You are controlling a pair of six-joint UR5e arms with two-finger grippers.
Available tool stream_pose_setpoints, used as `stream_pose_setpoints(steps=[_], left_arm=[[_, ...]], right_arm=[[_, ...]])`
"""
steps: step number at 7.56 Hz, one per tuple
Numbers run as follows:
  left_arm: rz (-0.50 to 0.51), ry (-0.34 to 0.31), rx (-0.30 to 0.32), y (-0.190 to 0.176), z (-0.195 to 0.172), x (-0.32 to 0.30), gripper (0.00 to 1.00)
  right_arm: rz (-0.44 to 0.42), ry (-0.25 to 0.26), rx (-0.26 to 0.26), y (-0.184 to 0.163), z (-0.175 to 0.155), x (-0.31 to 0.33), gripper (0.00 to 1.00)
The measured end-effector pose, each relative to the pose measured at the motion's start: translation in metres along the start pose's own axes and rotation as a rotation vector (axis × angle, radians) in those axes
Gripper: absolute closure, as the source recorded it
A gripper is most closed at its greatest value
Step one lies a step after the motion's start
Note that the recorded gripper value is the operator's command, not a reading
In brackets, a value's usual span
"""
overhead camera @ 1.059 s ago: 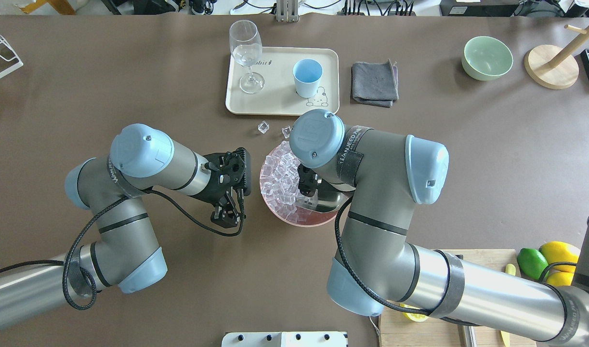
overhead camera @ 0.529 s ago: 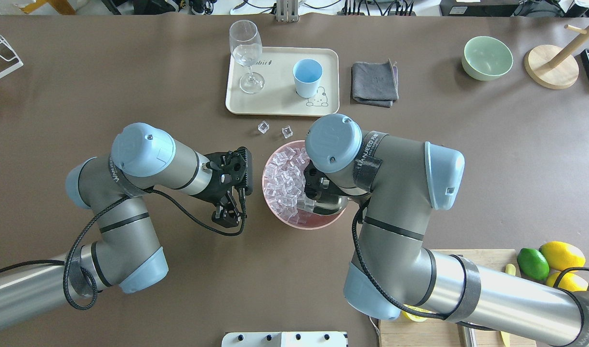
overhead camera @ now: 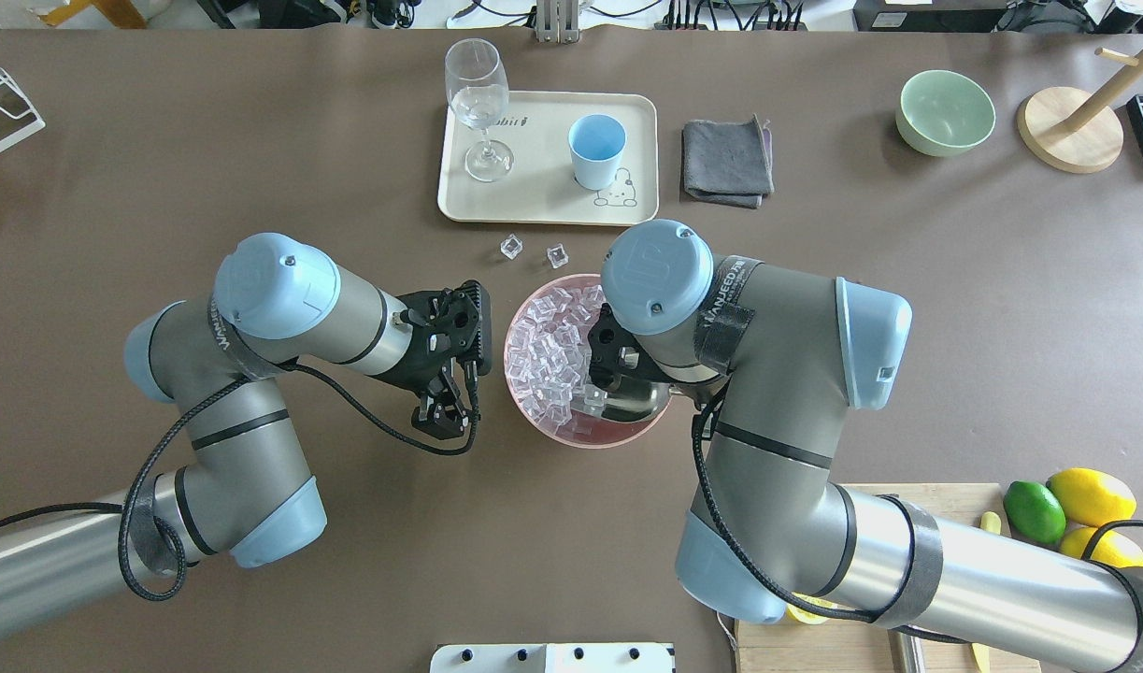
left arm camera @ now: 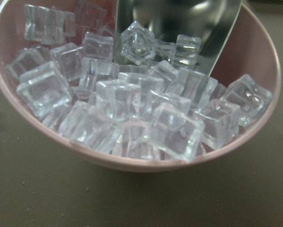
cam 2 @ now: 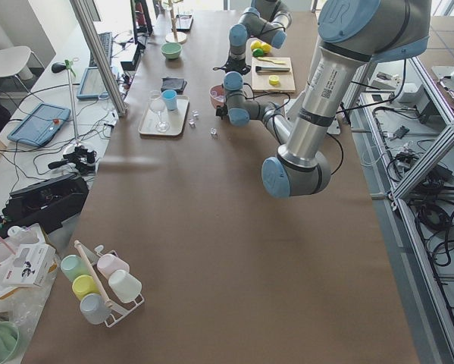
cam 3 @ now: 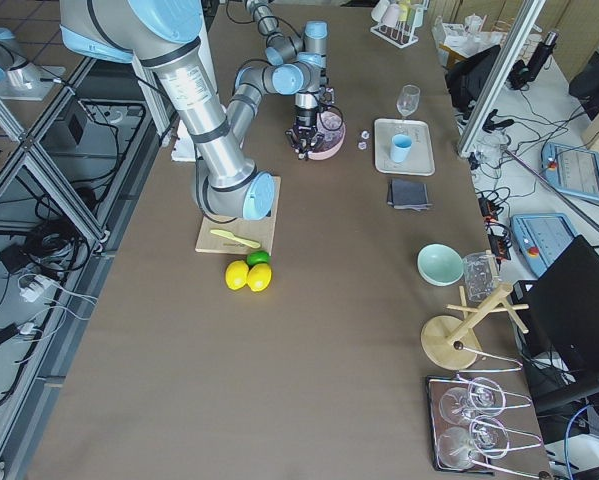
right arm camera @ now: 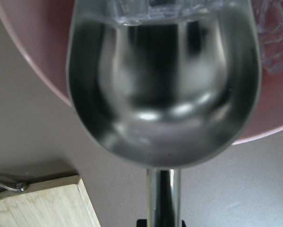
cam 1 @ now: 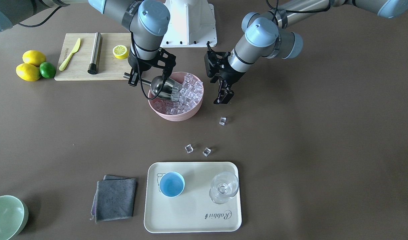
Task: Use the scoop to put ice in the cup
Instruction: 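Drag the scoop through the ice cubes while the left gripper holds the bowl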
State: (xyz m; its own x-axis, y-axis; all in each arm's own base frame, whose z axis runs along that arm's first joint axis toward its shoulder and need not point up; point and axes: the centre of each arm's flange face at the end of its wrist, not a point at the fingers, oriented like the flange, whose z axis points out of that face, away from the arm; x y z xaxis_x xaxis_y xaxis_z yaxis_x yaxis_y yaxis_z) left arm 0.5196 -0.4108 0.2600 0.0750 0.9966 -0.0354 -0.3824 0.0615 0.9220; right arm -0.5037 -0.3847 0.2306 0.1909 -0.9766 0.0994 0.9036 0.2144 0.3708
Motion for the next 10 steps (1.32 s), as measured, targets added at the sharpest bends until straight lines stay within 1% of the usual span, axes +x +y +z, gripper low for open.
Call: stream_pose_setpoints(steps=[3,5,6,8,10], left_arm=[[-0.003,-0.002,-0.003,0.001,-0.003,-0.002,0.02],[-0.004,-0.003,-0.004,0.002,-0.003,-0.002,0.02],[-0.003,-0.003,-0.004,0.002,-0.003,-0.002,0.02],[-0.003,-0.003,-0.004,0.002,-0.003,-0.002,0.02],[-0.003,-0.003,-0.004,0.002,-0.003,-0.002,0.02]], right_arm=[[-0.011,-0.041,0.062,0.0,0.008,-0.004,1.0],[-0.012,-0.047,0.079,0.002,0.011,-0.002,1.0],[-0.012,-0.039,0.08,0.002,0.01,0.0,1.0],[-0.002,0.005,0.078,0.007,0.005,0.014,1.0],[0.017,0.021,0.09,0.011,-0.002,0.027,1.0]])
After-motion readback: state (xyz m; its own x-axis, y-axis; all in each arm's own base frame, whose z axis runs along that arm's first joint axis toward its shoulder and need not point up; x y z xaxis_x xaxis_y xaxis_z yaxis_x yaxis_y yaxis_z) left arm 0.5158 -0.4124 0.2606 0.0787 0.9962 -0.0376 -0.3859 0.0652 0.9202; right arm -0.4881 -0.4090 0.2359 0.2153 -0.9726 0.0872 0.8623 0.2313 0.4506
